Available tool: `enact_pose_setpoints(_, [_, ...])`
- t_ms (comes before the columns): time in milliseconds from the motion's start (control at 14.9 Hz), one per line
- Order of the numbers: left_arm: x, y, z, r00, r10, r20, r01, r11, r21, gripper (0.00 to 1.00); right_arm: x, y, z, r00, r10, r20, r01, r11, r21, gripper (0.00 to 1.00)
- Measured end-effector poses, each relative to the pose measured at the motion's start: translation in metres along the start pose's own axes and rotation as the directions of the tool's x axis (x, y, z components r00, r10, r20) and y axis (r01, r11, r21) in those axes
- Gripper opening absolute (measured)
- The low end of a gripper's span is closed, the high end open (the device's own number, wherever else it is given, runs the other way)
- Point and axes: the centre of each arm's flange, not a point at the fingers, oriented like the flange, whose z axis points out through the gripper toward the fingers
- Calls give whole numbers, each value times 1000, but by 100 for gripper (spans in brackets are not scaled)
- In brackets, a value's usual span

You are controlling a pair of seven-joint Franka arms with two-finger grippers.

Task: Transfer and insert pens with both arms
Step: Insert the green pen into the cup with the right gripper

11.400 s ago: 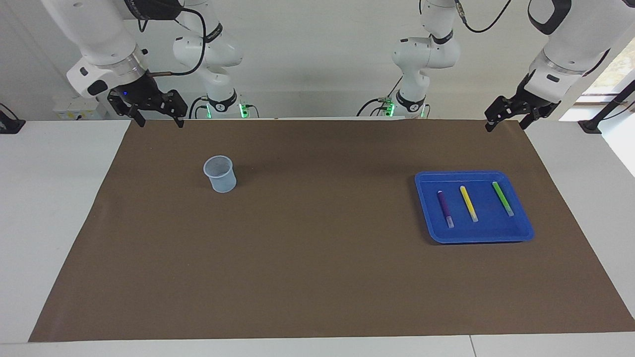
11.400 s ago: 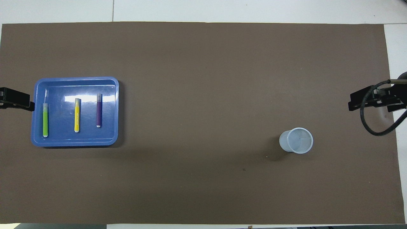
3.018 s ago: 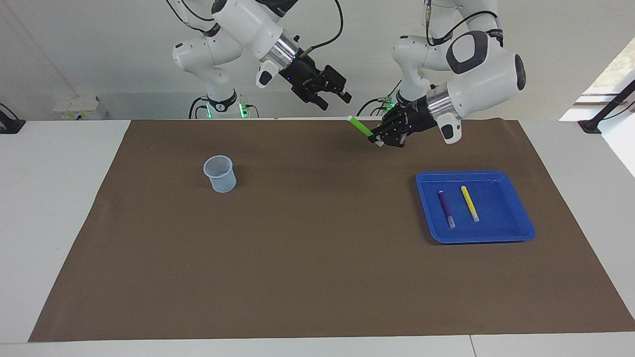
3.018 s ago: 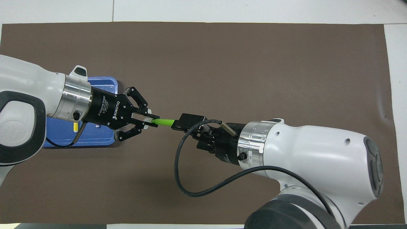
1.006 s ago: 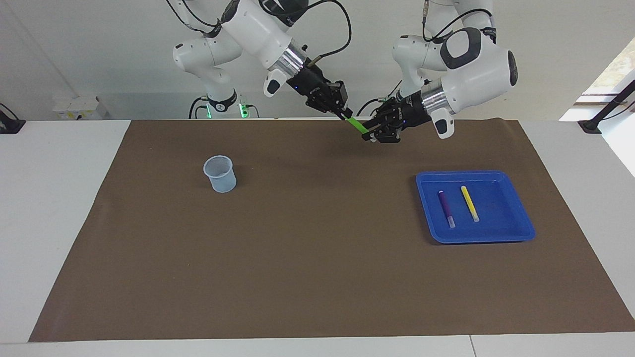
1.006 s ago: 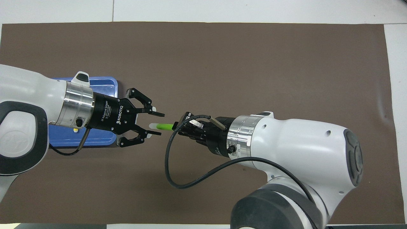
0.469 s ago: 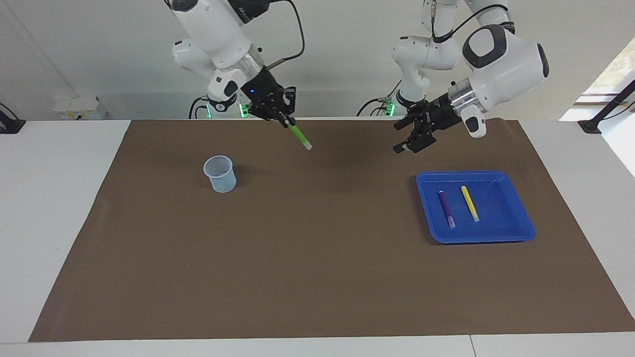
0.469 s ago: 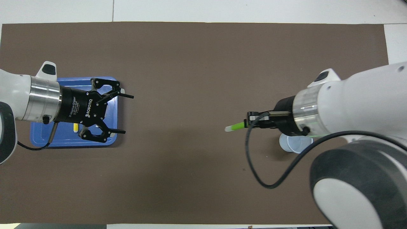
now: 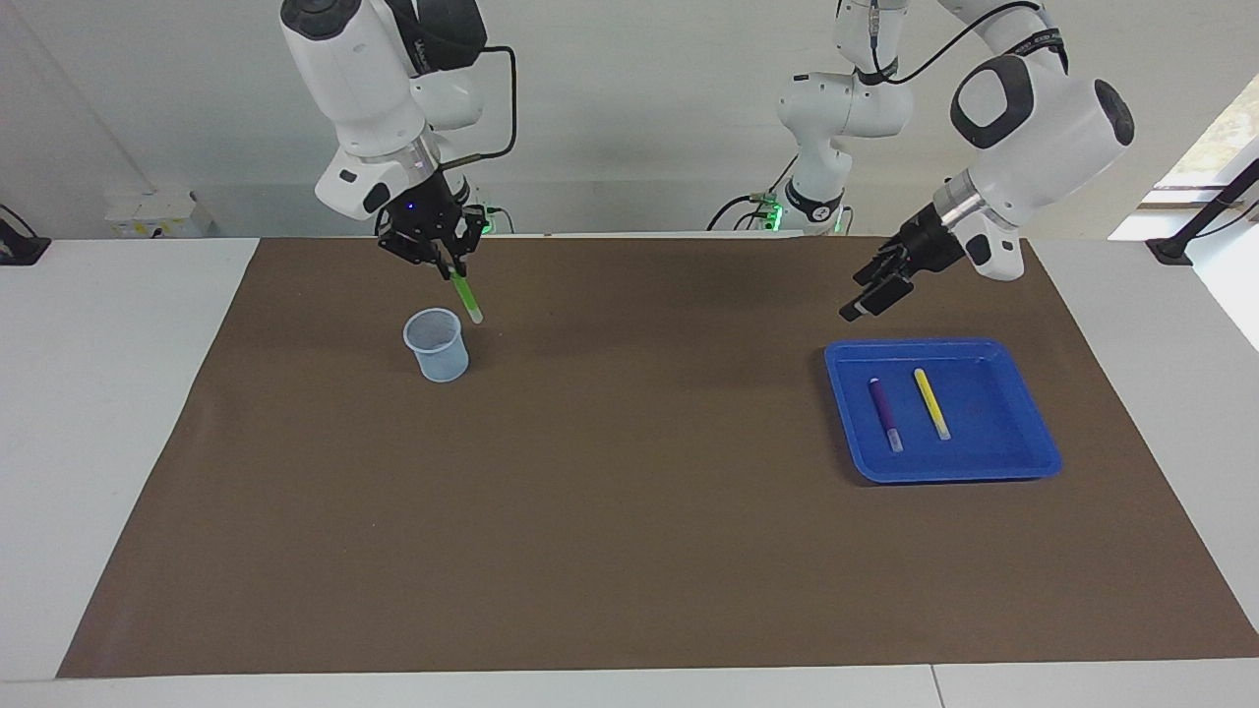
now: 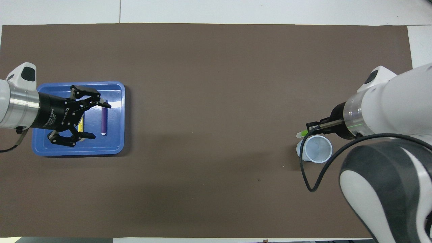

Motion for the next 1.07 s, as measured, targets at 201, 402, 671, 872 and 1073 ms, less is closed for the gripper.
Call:
enact_pose_setpoints(201, [42, -24, 5, 979, 189, -72, -180, 977, 118, 100, -8, 24, 40, 995, -85, 45, 87, 995, -57, 18])
enact_pose_setpoints(402, [80, -32, 24, 938, 327, -115, -297, 930, 218, 100, -9, 43, 46, 993, -106, 58, 109, 993, -53, 18])
enact_pose_setpoints(671, [139, -44, 53, 829, 547, -113, -504, 820, 271, 100, -13, 49, 62, 993, -95, 74, 99, 994, -50, 18])
enact_pose_setpoints(872, [169, -51, 77, 750, 654, -96, -593, 730, 340, 100, -16, 50, 72, 992, -94, 80, 98, 994, -50, 32])
enact_pose_setpoints(1073, [185, -52, 105, 668, 743, -41, -666, 622, 411, 100, -17, 51, 73, 992, -92, 83, 97, 994, -50, 65])
